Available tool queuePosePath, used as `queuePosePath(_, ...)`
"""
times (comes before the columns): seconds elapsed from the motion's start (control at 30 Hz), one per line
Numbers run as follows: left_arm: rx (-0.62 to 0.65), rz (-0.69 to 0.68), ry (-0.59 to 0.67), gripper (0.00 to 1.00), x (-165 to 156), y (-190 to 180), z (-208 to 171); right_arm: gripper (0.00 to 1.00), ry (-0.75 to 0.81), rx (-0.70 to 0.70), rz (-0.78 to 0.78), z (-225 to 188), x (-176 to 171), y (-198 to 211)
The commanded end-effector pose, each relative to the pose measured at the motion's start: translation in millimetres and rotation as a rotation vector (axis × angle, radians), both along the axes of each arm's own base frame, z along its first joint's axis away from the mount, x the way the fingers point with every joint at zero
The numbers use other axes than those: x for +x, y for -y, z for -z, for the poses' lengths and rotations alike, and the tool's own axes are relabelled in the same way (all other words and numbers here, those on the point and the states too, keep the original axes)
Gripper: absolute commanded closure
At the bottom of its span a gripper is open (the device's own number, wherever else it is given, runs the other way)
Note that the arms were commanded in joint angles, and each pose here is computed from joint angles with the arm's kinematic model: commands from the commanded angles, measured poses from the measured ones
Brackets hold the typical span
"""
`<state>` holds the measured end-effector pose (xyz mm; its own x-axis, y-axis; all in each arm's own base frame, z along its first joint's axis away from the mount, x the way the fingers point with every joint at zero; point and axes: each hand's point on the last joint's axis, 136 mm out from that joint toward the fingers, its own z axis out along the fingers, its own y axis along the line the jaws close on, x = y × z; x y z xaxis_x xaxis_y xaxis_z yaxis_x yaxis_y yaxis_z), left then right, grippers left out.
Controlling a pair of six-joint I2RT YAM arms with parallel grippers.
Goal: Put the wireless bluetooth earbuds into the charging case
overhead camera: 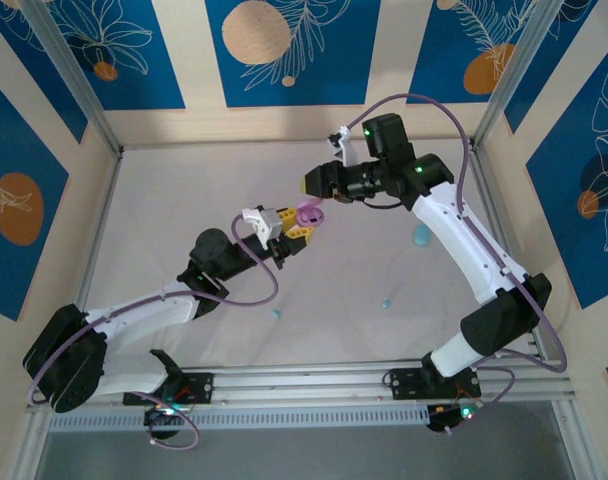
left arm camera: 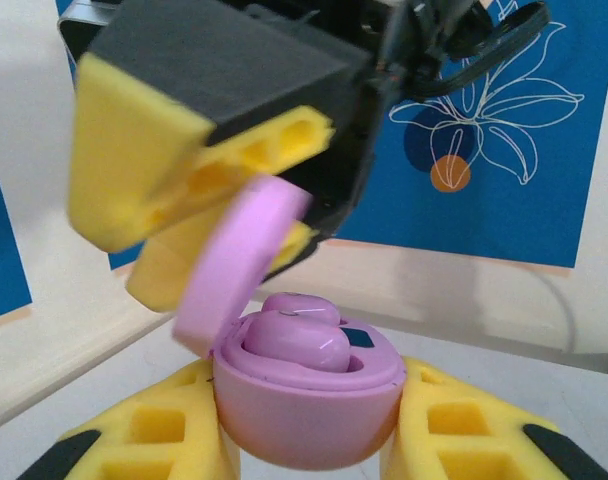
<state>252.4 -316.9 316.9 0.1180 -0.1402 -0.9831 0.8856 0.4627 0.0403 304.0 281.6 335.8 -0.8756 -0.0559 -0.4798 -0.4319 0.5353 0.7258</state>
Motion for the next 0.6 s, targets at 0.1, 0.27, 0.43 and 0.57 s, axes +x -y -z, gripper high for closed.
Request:
queuePosePath(0.1, -0.081, -0.016, 0.068, 0.7, -5, -5, -29, 0.53, -0.056, 0.098, -0.087, -3, -40, 17)
queuePosePath(0.27, -0.09, 0.007, 0.076, 0.7, -8, -4, -33, 0.47, -0.116, 0.212, -0.105, -3, -46, 21)
queuePosePath(0.43, -0.098, 0.047, 0.072, 0.69, -13, 0, -37, 0.45, -0.214, 0.293, -0.171, -3, -50, 13)
queuePosePath(0.57, -0.103, 0.039, 0.071, 0.69, -12, -1, -39, 0.48, -0.326, 0.347, -0.243, -3, -55, 4)
